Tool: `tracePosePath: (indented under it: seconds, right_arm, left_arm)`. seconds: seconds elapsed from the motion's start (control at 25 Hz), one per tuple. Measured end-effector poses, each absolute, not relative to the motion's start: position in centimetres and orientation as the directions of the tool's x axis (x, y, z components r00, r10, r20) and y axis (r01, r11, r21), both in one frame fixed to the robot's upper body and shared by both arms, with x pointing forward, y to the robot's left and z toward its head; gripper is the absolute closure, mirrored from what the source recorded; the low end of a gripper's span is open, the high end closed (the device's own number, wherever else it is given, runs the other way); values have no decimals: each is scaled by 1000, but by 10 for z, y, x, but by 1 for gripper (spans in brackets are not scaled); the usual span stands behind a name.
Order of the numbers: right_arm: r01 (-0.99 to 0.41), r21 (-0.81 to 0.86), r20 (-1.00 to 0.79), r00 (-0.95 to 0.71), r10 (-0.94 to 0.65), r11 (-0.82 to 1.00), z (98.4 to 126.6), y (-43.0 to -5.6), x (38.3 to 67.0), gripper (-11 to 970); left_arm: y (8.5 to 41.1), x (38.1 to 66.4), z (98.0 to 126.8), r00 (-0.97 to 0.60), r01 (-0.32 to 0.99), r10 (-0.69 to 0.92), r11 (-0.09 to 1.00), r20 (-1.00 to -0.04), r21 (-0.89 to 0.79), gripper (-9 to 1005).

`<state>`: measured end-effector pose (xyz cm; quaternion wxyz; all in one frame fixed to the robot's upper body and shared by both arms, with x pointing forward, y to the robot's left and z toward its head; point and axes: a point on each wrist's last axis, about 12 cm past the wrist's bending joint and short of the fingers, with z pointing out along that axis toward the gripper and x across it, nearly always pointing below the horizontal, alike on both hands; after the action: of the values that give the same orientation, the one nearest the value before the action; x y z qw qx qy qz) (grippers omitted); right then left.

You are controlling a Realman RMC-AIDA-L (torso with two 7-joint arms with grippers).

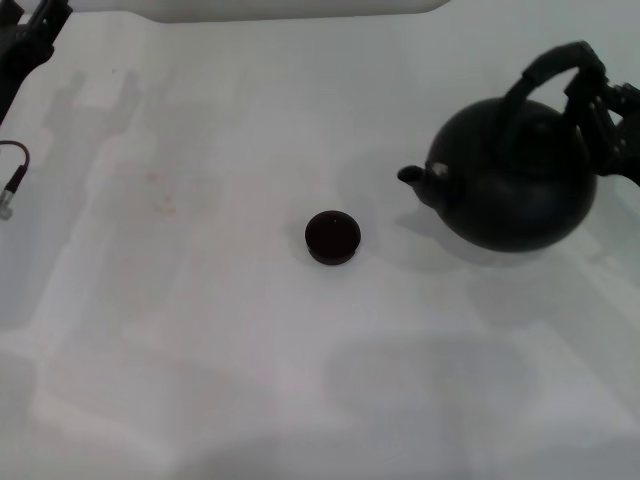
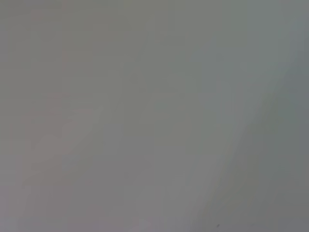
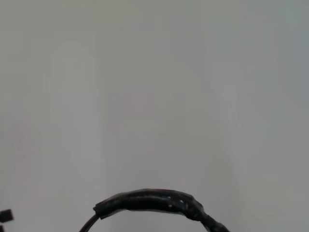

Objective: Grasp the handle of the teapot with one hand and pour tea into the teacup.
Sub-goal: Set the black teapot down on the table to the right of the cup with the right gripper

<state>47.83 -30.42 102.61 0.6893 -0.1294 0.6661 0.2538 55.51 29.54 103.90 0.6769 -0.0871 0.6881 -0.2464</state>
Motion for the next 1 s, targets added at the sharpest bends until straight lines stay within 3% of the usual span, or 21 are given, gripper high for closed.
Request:
tracePosePath:
  seconds: [0.48,1.0]
  right_arm:
    - [-413,231,-973,-103,206,881,1005,-322,446,849]
    - [-464,179,-982,-136,130,867,1003,-306,462,849]
  left_arm:
    - [296,551,1036,-74,208,-456,863,-887,-461,195]
    - [297,551,1035,-76,204,-456,863,-887,-462,194]
